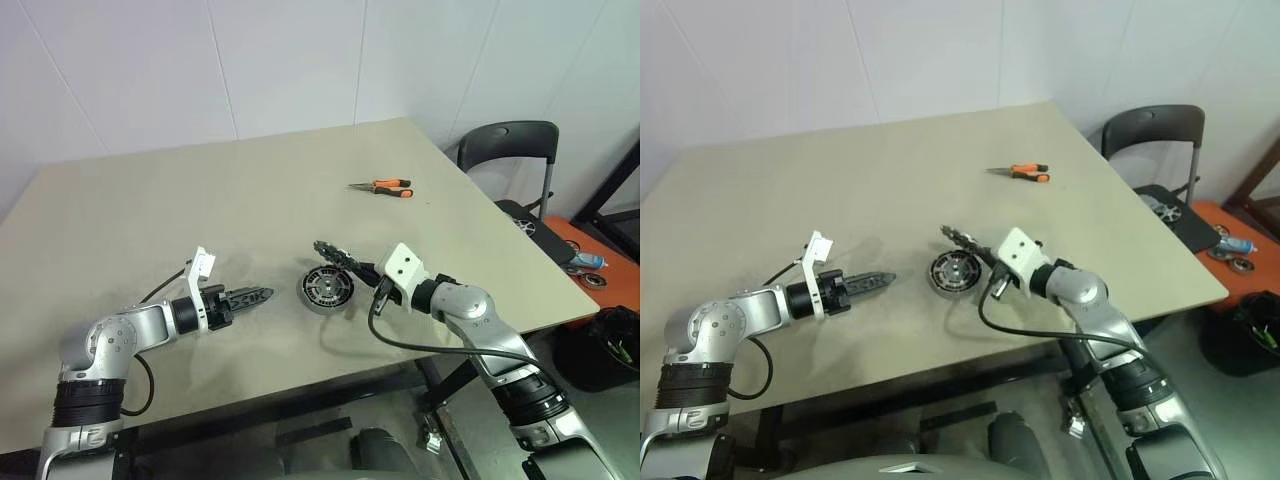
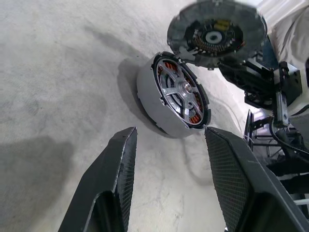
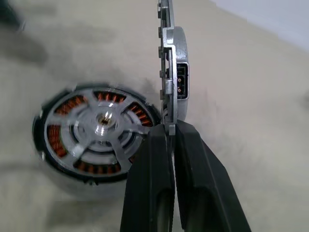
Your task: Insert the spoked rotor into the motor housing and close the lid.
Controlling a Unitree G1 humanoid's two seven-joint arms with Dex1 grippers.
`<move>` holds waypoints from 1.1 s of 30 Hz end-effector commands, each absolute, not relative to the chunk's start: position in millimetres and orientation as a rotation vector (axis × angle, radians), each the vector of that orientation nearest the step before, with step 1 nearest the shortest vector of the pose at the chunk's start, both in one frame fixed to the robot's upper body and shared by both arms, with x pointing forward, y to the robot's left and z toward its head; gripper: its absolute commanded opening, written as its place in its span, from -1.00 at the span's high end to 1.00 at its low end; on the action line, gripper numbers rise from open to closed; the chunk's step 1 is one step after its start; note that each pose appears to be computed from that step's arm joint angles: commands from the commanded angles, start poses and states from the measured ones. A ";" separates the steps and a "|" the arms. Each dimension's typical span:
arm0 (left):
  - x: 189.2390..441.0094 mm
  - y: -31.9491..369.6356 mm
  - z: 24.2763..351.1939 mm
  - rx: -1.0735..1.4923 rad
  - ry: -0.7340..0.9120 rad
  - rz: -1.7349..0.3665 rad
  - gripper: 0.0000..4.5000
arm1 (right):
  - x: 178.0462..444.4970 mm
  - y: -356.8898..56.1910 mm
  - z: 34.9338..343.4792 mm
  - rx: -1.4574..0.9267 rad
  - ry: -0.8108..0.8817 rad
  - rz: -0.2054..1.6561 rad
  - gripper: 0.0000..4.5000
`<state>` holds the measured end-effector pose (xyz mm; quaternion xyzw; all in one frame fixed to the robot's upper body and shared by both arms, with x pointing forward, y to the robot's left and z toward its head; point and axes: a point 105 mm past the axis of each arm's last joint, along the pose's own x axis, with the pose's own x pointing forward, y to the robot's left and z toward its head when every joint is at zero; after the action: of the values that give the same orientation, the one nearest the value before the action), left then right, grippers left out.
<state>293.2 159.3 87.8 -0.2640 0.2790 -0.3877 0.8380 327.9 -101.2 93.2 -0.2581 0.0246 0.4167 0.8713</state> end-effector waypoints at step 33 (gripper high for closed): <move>296.8 163.8 92.3 -0.549 0.555 -0.818 -0.06 | 281.4 -100.0 131.1 0.079 0.404 1.240 0.37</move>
<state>294.7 161.6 84.9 -0.2658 0.2787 -0.3820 0.8401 283.3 -103.0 115.7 0.0272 0.2040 0.5650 0.7990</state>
